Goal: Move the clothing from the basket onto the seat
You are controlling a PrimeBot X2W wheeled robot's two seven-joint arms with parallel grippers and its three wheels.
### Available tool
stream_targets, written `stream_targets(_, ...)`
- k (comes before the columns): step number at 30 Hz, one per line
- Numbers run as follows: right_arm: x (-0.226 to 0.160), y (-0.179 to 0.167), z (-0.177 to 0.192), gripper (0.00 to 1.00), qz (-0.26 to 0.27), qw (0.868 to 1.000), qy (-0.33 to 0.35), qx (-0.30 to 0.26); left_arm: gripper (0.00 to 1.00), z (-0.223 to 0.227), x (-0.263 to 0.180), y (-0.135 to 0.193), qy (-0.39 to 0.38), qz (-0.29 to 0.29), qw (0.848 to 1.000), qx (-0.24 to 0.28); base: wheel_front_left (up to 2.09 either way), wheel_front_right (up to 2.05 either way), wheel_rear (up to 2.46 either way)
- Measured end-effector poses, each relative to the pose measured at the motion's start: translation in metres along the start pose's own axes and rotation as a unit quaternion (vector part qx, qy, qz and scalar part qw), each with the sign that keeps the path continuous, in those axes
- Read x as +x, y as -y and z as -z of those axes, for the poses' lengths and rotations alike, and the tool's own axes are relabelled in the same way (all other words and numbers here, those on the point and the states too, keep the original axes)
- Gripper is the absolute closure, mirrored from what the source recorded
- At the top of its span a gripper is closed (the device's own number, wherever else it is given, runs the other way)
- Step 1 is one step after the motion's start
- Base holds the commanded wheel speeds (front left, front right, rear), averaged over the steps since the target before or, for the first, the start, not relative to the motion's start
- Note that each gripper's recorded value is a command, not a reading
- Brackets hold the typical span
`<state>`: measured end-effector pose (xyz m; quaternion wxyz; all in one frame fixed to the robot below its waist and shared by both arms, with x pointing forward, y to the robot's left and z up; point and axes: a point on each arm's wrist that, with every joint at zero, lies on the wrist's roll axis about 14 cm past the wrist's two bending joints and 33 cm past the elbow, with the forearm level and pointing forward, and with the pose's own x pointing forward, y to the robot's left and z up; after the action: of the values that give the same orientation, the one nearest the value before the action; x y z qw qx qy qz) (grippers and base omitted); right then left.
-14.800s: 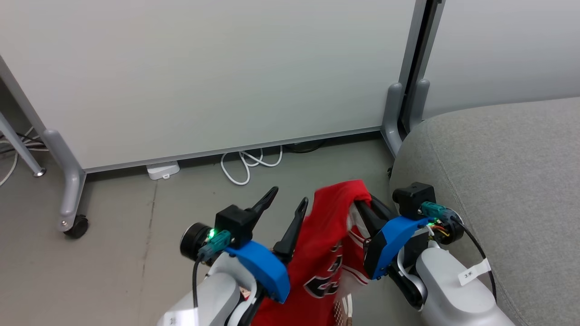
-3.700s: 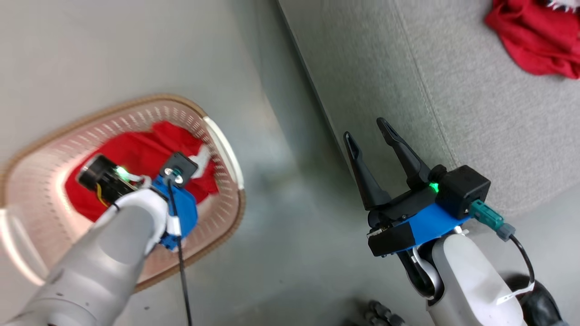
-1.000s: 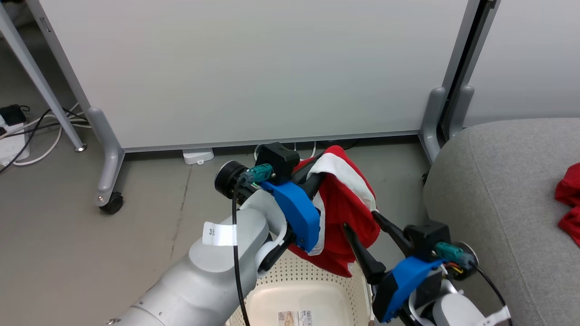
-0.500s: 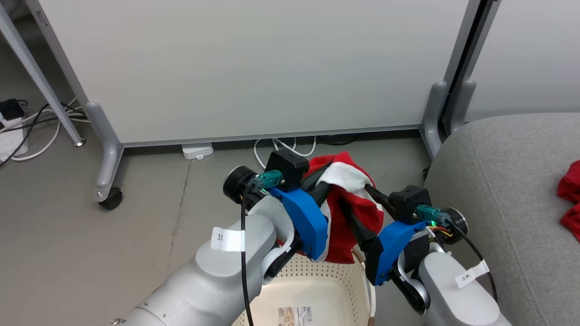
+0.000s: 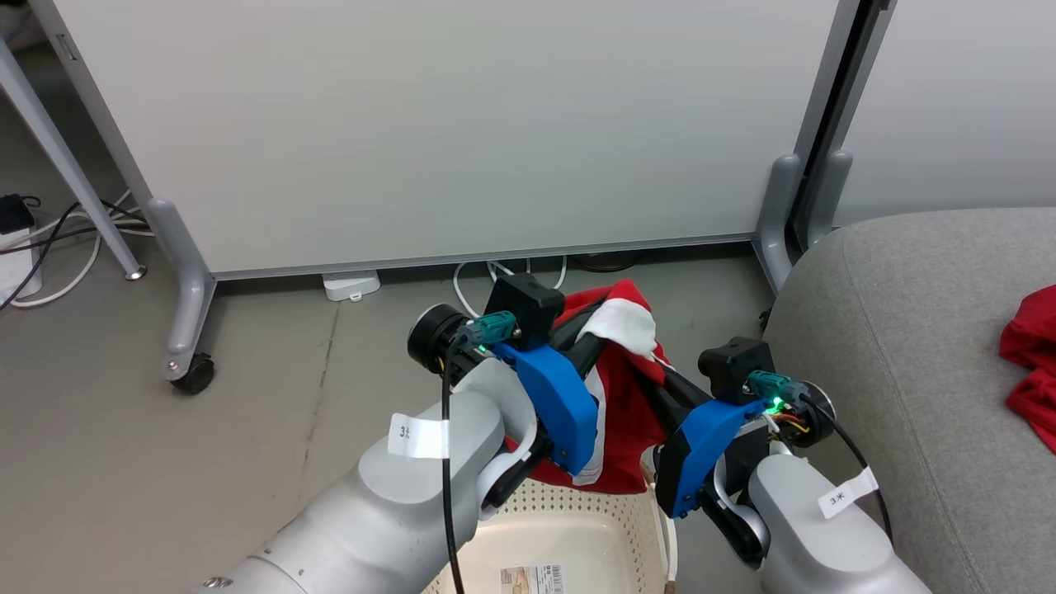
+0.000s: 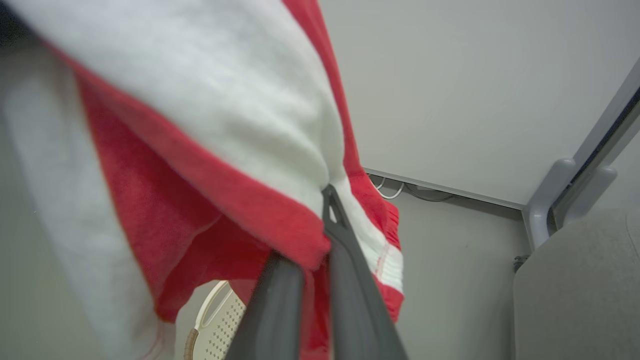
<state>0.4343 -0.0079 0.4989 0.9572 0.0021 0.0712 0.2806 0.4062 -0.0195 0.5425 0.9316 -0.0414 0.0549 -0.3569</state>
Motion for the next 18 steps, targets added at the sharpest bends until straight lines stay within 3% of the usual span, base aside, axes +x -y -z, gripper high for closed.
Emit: stream_targets(18,-0.0019,0.0039,0.003,1.0,0.005,1.0,0.003,0.02,1.0,0.0006,0.0037,0.0001,0.001,-0.003,1.0,0.0,0.0,0.0,0.0)
